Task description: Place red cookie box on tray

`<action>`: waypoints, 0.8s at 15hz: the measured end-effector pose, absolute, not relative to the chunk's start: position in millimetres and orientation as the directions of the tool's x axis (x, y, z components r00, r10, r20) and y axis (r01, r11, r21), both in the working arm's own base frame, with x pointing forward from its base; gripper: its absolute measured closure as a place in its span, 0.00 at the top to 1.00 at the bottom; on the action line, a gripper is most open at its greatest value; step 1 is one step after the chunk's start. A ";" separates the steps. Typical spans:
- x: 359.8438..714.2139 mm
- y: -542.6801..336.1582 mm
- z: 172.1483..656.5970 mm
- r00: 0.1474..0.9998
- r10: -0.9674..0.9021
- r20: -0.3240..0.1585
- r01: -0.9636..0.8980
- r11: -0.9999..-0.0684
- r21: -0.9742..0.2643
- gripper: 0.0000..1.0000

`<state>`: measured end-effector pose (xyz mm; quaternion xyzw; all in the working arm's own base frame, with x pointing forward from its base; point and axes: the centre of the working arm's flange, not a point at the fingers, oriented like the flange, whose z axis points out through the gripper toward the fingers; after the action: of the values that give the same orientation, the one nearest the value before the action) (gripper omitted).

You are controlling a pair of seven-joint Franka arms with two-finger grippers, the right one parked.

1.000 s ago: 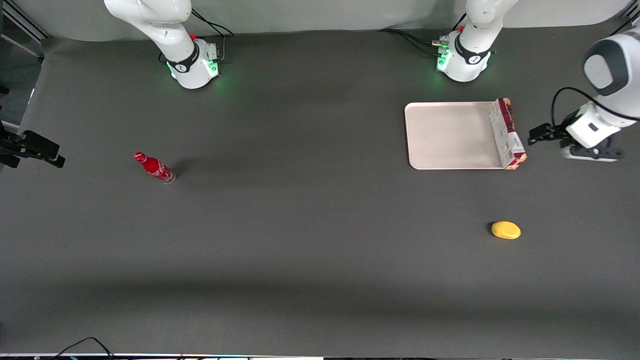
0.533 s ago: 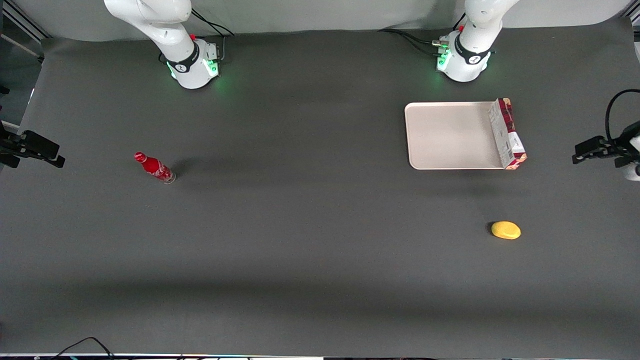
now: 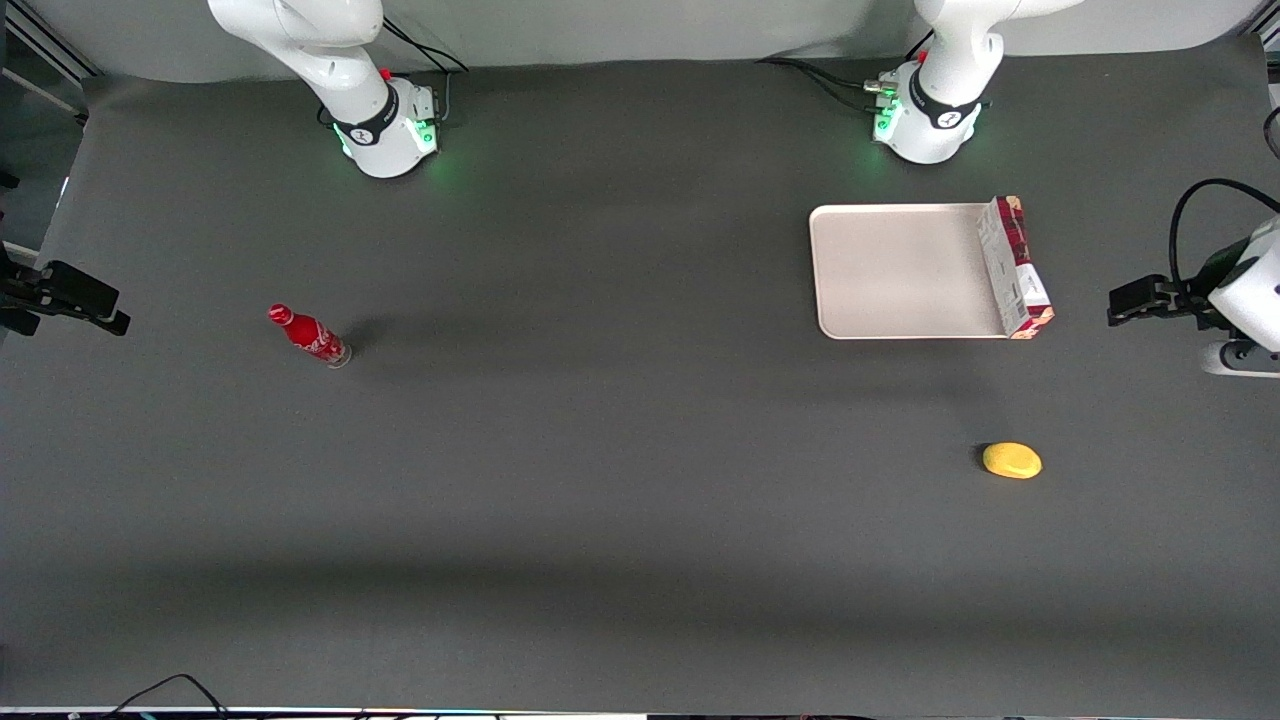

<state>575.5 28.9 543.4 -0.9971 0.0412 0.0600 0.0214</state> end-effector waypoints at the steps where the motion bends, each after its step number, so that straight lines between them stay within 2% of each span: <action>1: 574.3 21.3 547.7 0.989 -0.073 -0.125 -0.080 -0.996 -0.049 1.00; 4: 559.6 6.5 565.2 0.988 -0.032 -0.149 -0.042 -0.997 -0.068 1.00; 6: 547.3 1.0 580.1 0.989 -0.023 -0.145 -0.033 -0.997 -0.068 1.00; 12: 527.6 -22.2 613.1 0.995 -0.045 -0.087 -0.050 -0.998 -0.049 1.00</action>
<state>527.6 -22.2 613.1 -0.9985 0.0237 0.0428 0.0258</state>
